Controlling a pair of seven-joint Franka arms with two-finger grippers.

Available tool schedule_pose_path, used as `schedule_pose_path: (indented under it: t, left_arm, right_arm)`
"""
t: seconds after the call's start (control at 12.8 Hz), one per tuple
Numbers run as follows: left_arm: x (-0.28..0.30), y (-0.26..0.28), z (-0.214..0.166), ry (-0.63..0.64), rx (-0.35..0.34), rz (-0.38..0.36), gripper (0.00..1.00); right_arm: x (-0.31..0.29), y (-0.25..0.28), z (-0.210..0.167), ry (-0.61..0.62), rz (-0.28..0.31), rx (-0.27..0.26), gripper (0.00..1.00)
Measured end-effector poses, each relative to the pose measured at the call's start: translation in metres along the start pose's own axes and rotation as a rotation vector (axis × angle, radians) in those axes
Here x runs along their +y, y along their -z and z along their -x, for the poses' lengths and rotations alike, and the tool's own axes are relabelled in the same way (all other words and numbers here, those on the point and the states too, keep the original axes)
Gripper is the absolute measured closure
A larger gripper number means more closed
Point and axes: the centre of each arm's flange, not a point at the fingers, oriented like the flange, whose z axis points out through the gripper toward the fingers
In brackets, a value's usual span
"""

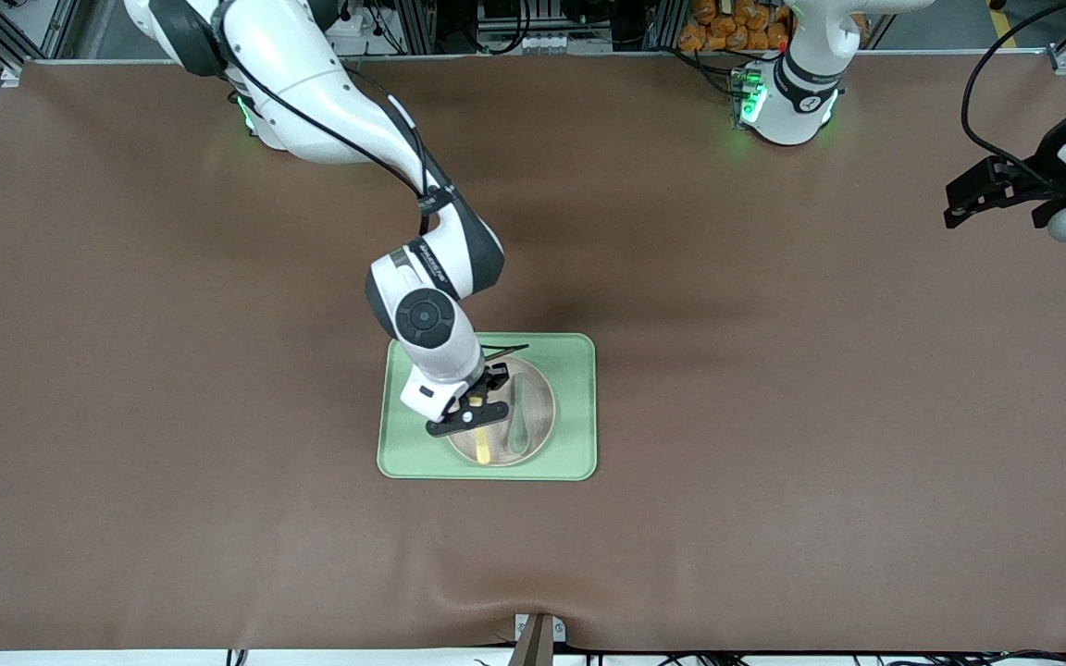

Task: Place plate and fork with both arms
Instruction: 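Lift the fork and set it on the tray beside the plate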

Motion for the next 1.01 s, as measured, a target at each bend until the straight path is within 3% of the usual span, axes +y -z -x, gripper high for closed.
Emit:
schedule_pose_path:
  t: [0.23, 0.62, 1.01]
  left_arm:
    - [-0.024, -0.006, -0.001, 0.014, -0.011, 0.003, 0.0]
    - [-0.025, -0.006, -0.001, 0.016, -0.011, 0.003, 0.0]
    - [-0.024, -0.006, -0.001, 0.015, -0.013, 0.003, 0.0]
  right_arm:
    - [0.031, 0.016, -0.005, -0.122, 0.009, -0.039, 0.72]
    - [0.073, -0.026, 0.012, -0.212, 0.047, -0.124, 0.72]
    - [0.085, -0.051, 0.023, -0.242, 0.054, -0.118, 0.71]
